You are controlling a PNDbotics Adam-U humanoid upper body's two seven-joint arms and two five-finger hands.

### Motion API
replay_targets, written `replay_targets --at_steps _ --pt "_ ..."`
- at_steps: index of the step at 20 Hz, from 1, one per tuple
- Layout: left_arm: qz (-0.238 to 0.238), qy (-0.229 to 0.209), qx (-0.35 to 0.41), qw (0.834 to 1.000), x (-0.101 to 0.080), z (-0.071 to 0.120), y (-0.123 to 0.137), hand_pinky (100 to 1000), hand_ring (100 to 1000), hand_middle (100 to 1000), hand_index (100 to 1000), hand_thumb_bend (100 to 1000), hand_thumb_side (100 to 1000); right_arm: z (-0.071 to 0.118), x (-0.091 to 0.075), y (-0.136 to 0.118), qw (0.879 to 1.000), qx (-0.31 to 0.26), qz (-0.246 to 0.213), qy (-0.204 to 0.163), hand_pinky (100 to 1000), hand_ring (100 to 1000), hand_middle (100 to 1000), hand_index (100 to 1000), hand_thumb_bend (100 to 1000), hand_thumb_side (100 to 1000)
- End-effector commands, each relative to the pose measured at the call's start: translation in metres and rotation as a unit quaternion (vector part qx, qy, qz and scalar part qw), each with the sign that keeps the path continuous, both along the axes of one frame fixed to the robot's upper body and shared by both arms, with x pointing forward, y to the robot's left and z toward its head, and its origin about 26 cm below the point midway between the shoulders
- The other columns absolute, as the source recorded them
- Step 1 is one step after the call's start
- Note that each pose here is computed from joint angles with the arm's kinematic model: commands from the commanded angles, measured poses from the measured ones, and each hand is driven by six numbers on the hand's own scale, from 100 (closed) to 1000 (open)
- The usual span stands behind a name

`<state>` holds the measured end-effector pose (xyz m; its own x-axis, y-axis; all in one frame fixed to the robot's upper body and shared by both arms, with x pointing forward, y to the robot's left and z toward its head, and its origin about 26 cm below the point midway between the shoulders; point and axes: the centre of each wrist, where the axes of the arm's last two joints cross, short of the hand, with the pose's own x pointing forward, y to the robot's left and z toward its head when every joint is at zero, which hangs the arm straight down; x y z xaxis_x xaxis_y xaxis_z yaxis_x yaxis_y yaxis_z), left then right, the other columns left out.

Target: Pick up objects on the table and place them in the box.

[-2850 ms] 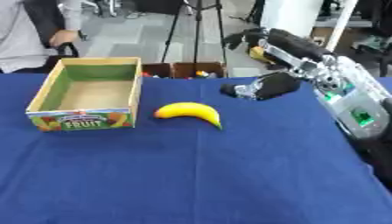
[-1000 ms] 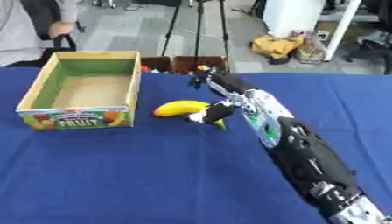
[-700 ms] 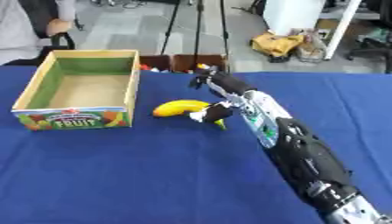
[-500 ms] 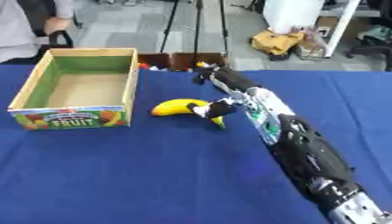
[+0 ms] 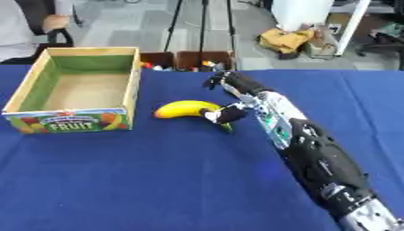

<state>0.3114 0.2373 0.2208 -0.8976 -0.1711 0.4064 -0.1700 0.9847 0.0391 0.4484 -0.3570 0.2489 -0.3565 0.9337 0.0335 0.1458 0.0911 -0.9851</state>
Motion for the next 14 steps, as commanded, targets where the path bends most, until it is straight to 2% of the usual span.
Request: replay_targets --at_steps 1,14 --pt "-0.002 -0.017 0.005 1.000 -0.0029 0.0104 0.0007 542 634 708 865 100 959 0.0213 -0.0080 -0.0115 1.000 -0.007 -0.002 -0.015 852 929 709 844 333 356" --pt "-0.004 -0.019 0.003 1.000 -0.0026 0.0116 -0.0005 540 633 706 865 100 949 0.0188 -0.0108 -0.0110 1.000 -0.006 0.005 -0.017 827 901 638 784 345 396"
